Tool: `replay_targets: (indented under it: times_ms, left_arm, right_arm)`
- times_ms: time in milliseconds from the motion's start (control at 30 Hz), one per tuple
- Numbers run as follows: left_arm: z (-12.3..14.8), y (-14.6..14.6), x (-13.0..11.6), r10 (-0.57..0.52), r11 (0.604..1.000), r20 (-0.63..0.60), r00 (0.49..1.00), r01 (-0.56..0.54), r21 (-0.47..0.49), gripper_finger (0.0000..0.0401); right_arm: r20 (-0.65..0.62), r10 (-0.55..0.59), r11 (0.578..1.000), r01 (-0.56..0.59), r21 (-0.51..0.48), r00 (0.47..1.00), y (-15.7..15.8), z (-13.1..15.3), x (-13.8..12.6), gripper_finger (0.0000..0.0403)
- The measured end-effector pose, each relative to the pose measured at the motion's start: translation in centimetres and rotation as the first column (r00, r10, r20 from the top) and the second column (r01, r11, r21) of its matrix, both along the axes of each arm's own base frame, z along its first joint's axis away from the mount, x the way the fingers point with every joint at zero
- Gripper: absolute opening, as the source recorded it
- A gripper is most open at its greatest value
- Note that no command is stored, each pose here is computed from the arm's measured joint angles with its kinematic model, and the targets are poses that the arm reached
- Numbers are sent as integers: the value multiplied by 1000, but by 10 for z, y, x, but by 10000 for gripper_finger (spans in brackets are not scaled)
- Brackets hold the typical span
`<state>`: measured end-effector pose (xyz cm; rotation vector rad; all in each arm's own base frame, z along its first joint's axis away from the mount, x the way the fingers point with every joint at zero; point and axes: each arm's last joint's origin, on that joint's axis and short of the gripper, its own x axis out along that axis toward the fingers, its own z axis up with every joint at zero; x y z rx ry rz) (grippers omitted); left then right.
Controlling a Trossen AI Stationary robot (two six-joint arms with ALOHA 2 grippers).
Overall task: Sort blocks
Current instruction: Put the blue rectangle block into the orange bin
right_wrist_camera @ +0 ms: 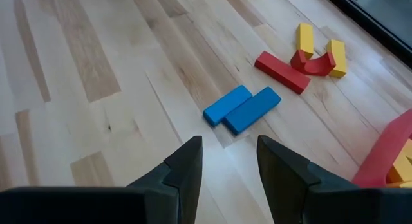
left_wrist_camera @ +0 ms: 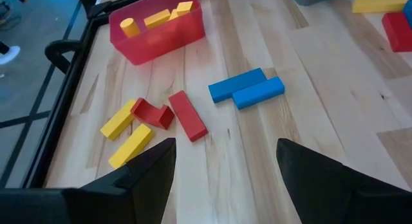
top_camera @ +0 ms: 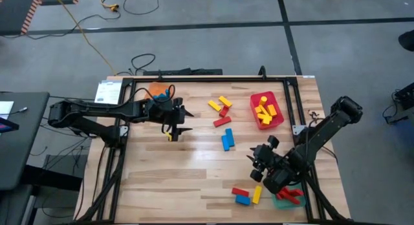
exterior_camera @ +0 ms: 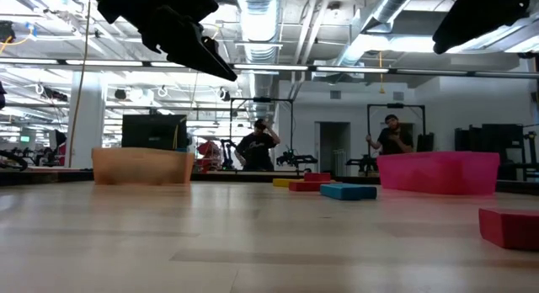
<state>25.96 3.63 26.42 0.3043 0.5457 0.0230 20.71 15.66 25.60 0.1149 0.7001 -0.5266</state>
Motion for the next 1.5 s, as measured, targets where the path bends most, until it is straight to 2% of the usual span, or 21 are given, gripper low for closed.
replay_targets:
  times_ms: [333, 500, 633, 833, 1200, 1500]
  left_arm:
    - [0, -1, 0, -24, 999, 7, 1000, 24, -26, 264]
    - [0, -3, 2, -84, 994, 28, 996, 86, -70, 264]
    - [0, -3, 2, -96, 994, 27, 995, 98, -56, 265]
    - [-1, -4, 2, -100, 993, 24, 995, 101, -57, 264]
    - [-33, -6, -4, -104, 989, 54, 993, 109, -97, 264]
    - [-29, -7, -2, -160, 978, 145, 976, 177, -113, 264]
  right_arm:
    - [16, -37, 999, 38, -19, 999, -14, -7, 13, 163]
    - [36, -25, 999, 26, -24, 999, -22, -12, 25, 163]
    - [37, -22, 999, 23, -33, 999, -26, -15, 28, 163]
    - [74, -45, 999, 46, -4, 996, -31, -13, 36, 163]
    - [94, -80, 995, 75, 60, 992, -42, -18, 45, 163]
    - [121, -151, 987, 142, 80, 981, -60, -27, 53, 163]
